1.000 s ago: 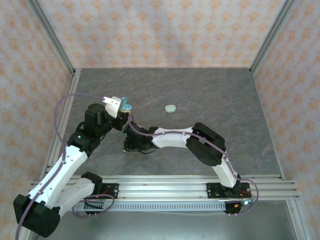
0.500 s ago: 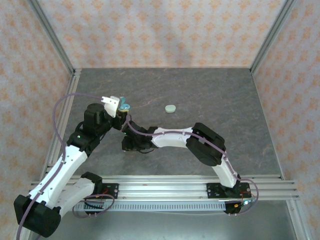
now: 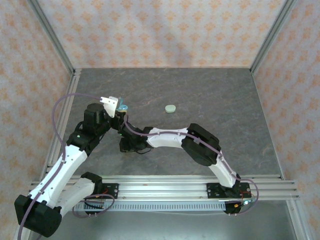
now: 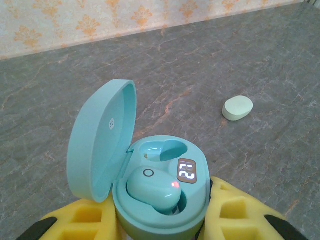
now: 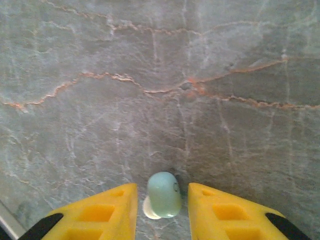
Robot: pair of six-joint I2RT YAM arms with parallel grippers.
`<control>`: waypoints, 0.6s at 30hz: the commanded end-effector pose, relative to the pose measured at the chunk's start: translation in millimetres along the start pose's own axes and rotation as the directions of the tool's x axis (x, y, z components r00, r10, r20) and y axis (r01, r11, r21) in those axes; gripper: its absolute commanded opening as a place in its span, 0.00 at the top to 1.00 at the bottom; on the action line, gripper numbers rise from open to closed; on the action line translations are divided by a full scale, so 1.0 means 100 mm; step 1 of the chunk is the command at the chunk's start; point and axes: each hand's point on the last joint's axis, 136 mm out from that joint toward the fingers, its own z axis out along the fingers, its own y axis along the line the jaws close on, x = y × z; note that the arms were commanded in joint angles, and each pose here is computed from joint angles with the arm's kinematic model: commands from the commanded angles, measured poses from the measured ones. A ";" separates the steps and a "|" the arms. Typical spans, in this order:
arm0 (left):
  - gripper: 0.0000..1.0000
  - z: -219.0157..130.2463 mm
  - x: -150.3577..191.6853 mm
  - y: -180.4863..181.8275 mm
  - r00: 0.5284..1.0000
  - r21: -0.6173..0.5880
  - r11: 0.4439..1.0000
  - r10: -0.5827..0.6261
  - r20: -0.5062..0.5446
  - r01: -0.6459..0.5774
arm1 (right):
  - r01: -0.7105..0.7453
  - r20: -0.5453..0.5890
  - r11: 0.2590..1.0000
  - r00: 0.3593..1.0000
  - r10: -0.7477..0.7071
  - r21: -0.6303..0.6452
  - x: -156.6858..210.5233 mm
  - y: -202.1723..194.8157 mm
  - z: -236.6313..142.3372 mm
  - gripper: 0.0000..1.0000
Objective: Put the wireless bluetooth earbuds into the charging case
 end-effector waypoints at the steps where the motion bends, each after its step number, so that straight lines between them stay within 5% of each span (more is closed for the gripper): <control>1: 1.00 -0.07 -0.17 -0.02 0.999 0.011 1.000 -0.007 0.046 0.007 | 0.038 -0.028 0.997 0.999 -0.036 0.071 0.08 -0.11 0.08 0.68; 8: 1.00 -0.08 -0.17 -0.02 0.999 0.011 1.000 -0.009 0.047 0.009 | 0.057 -0.053 0.992 0.997 -0.051 0.116 0.14 -0.19 0.16 0.68; 18: 1.00 -0.09 -0.16 -0.03 0.999 0.019 1.000 -0.012 0.045 0.012 | 0.101 0.003 0.983 0.995 -0.103 0.153 0.04 -0.25 -0.07 0.84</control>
